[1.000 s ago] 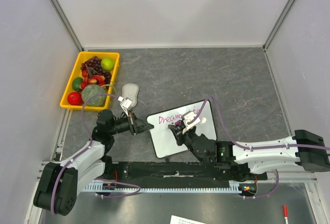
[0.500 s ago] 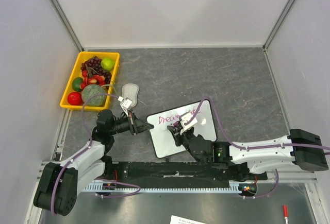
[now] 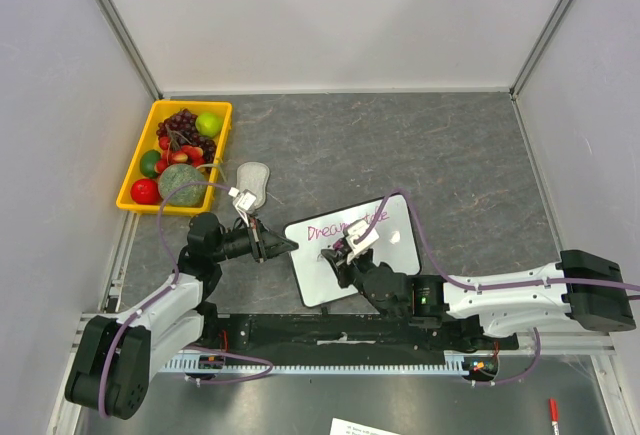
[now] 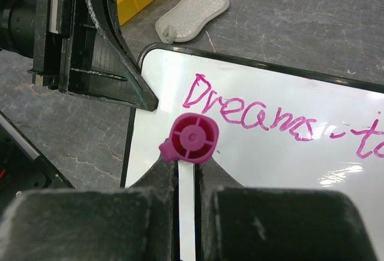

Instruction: Write a sentence on the whiteboard

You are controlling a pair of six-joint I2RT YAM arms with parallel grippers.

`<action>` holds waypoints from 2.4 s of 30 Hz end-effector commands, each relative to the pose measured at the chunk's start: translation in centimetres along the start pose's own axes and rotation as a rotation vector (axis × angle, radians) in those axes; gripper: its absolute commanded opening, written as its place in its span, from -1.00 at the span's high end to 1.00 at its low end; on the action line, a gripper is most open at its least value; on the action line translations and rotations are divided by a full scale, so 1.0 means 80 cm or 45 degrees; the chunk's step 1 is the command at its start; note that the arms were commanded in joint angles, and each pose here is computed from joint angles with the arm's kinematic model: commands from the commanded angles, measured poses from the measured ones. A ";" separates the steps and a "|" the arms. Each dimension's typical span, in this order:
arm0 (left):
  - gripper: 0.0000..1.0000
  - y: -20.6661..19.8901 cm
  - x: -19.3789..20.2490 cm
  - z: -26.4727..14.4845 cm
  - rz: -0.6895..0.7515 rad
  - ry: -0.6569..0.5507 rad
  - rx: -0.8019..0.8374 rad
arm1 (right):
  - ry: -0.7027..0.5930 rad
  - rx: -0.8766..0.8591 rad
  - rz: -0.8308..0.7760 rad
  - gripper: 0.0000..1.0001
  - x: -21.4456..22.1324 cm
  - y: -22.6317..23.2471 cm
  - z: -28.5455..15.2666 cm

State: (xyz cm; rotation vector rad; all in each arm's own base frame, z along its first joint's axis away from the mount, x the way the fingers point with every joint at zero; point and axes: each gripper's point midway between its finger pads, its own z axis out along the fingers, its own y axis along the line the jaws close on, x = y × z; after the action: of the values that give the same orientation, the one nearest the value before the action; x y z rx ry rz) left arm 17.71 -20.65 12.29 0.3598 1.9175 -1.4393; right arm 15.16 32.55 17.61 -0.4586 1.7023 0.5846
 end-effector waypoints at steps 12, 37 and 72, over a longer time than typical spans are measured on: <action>0.96 0.006 -0.006 0.001 0.111 -0.021 -0.018 | 0.109 -0.071 0.017 1.00 0.023 0.008 -0.010; 0.96 0.005 -0.006 0.001 0.112 -0.021 -0.013 | 0.008 -0.074 0.032 1.00 -0.024 0.027 0.006; 0.96 0.005 -0.007 0.001 0.114 -0.023 -0.014 | -0.050 0.073 0.085 1.00 -0.047 -0.024 -0.006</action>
State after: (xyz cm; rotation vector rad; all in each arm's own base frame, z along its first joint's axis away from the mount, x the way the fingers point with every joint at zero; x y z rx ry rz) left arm 17.70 -20.65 12.34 0.3615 1.9149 -1.4391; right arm 15.93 31.25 19.62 -0.4202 1.7265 0.5951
